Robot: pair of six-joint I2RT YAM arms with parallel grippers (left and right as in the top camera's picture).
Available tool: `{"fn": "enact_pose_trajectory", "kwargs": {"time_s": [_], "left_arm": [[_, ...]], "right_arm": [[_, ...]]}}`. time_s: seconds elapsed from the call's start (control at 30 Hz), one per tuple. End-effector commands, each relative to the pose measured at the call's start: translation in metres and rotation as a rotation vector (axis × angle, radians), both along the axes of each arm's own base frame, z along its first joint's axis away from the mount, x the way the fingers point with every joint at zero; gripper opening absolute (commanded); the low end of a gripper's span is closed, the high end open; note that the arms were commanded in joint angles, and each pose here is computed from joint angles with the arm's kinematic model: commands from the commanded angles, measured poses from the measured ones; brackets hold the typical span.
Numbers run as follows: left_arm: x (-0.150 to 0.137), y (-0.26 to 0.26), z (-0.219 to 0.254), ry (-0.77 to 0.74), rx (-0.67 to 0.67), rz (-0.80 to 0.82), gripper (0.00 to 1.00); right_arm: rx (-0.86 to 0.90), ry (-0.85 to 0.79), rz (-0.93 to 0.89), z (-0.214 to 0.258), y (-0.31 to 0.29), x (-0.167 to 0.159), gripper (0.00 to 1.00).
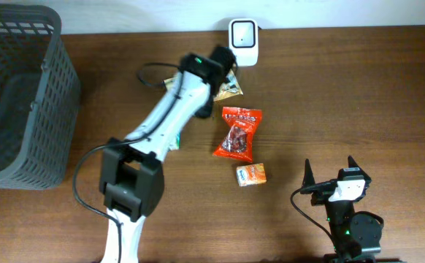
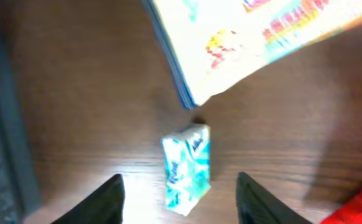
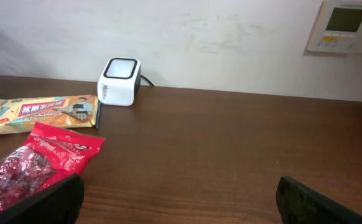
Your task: Scan the item barcode
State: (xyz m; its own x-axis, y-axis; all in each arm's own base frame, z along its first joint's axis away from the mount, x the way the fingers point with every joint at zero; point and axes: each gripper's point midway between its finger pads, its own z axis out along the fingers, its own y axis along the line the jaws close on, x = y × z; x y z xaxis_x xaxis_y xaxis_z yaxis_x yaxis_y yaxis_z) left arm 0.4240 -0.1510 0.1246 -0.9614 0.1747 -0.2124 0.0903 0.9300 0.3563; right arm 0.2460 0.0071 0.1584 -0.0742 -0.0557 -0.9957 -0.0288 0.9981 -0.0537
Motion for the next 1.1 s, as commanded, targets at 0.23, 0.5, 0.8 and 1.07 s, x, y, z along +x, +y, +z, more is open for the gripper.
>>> {"fn": "enact_pose_trajectory", "kwargs": {"time_s": [0.23, 0.5, 0.8, 1.07], "left_arm": [[-0.011, 0.057, 0.0, 0.101, 0.003, 0.131, 0.71], [-0.028, 0.073, -0.042, 0.203, 0.003, 0.16, 0.75], [-0.045, 0.07, -0.085, 0.261, -0.033, 0.16, 0.66], [-0.042, 0.041, -0.091, 0.271, -0.194, 0.154, 0.16]], "right_arm": [[0.0, 0.006, -0.011, -0.004, -0.002, 0.0, 0.98], [0.0, 0.006, -0.011, -0.004, -0.002, 0.0, 0.98], [0.0, 0.006, -0.011, -0.004, -0.002, 0.0, 0.98], [0.0, 0.006, -0.011, -0.004, -0.002, 0.0, 0.98]]}}
